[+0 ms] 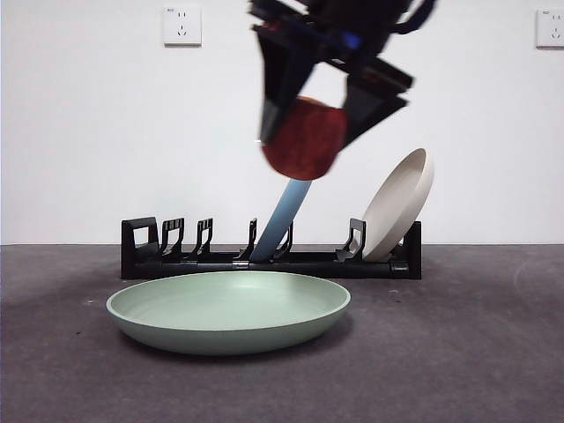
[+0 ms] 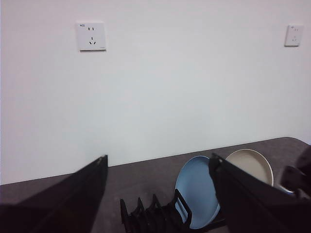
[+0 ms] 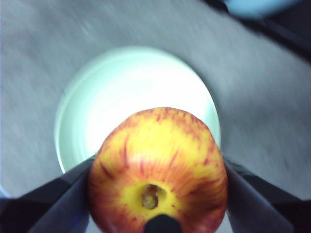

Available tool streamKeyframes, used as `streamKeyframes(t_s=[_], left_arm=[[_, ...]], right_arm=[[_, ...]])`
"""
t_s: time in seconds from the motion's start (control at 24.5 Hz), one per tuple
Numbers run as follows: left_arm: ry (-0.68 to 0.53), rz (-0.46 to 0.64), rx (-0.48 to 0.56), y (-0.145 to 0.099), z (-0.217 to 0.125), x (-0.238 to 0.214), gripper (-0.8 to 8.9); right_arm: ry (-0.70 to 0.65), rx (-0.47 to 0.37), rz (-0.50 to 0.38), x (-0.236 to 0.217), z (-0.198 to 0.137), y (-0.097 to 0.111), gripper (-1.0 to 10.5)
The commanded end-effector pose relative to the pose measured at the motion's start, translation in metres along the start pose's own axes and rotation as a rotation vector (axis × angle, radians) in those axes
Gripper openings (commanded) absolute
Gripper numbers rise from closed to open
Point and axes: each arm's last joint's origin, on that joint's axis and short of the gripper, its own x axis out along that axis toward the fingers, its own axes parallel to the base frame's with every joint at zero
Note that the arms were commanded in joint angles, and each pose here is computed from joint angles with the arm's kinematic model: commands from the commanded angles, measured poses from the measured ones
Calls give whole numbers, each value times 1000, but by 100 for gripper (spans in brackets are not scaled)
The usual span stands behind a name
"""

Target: Take the green plate from the plate rack,put the plate on the table,take the apple from the table,put the apple in the plate

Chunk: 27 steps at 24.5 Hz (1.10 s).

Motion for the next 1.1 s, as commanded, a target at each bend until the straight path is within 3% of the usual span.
streamKeyframes(t_s=[0.04,0.2,0.45,0.69,0.98,1.1], left_arm=[[2,7,14,0,-2,0,345],[6,8,27,0,-2,0,345],[16,8,42,0,-3,0,345],[30,8,52,0,-5,0,345],[56,8,71,-1,-7,1,345],[66,8,78,-2,-8,3,345]], right_arm=[[49,-27,13,28,8,6,-12],[134,-53,23,76,18,15,-12],[284,-53,20,133,-2,15,-12],[351,-52,11,149,-11,15,29],[350,-53,11,149,-11,16,516],[349,-57,13,149,-11,18,541]])
